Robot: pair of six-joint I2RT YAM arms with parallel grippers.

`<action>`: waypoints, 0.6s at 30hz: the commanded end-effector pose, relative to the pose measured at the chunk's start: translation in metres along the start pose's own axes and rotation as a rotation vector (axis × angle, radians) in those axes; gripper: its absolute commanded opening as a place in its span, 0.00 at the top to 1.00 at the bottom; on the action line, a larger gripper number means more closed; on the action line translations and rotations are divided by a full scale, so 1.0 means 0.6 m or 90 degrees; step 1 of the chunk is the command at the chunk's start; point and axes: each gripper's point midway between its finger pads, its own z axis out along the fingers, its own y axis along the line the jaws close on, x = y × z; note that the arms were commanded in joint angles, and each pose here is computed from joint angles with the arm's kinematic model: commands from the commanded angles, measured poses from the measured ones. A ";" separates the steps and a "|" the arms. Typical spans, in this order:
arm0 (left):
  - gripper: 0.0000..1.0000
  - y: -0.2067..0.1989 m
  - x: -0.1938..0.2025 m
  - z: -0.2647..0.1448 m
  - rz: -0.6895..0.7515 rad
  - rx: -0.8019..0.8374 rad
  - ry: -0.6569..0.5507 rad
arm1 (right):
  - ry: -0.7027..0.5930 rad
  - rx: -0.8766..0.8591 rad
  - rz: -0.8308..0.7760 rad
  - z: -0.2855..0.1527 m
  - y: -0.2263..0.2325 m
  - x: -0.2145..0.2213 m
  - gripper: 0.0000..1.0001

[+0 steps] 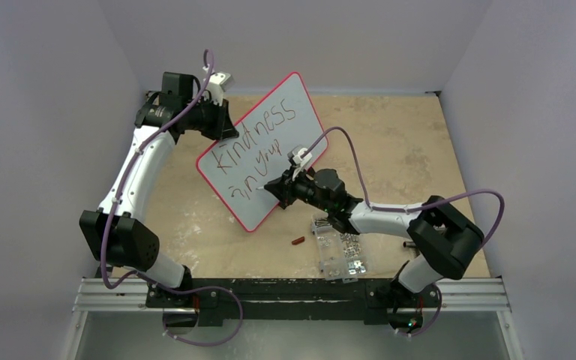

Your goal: Write a sentence on the whiteboard

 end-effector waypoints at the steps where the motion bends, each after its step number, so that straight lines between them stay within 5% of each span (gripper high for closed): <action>1: 1.00 0.065 0.006 -0.004 0.021 -0.100 0.005 | -0.055 -0.002 -0.019 0.020 0.010 -0.058 1.00; 18: 1.00 0.072 0.001 -0.010 0.008 -0.097 -0.007 | 0.034 0.034 0.007 0.022 -0.021 0.036 1.00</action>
